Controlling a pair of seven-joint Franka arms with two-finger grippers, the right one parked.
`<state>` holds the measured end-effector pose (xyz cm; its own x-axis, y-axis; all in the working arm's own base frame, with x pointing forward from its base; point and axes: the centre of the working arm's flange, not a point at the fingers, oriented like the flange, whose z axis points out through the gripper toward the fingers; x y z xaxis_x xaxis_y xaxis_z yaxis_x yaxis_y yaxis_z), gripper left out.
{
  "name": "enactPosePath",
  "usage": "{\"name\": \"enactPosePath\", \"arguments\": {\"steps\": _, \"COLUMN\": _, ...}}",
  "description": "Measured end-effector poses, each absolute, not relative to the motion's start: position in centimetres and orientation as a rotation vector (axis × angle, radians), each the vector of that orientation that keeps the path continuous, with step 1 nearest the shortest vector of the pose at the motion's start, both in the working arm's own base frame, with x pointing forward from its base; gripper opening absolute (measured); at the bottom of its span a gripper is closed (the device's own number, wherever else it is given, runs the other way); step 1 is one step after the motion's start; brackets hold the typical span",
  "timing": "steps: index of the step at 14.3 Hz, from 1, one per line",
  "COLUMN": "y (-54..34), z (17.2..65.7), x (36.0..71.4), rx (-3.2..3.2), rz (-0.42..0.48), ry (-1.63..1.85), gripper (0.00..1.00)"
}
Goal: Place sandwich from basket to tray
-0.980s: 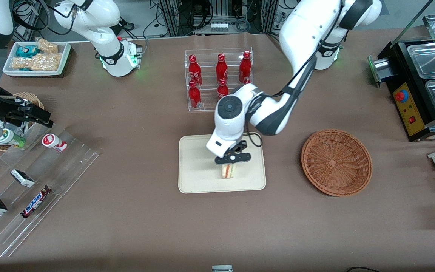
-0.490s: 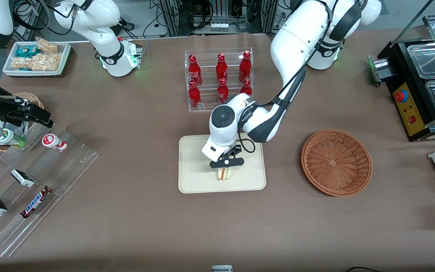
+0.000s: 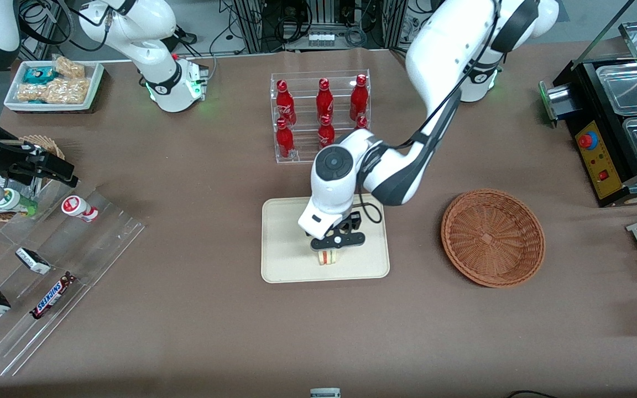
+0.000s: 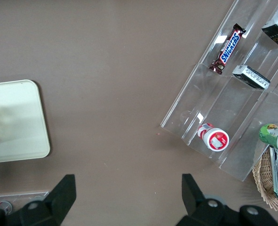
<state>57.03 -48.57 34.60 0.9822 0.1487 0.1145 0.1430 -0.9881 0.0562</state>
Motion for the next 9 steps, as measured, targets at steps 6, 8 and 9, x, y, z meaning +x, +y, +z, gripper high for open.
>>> {"name": "enactPosePath", "arguments": {"steps": 6, "y": -41.3, "z": 47.3, "x": 57.9, "rx": 3.105, "rz": 0.225, "ry": 0.372, "gripper": 1.0}}
{"name": "enactPosePath", "arguments": {"steps": 8, "y": -35.5, "z": 48.9, "x": 59.4, "rx": 3.129, "rz": 0.204, "ry": 0.393, "gripper": 1.0}}
{"name": "enactPosePath", "arguments": {"steps": 9, "y": -32.4, "z": 49.3, "x": 60.0, "rx": 3.141, "rz": 0.182, "ry": 0.372, "gripper": 1.0}}
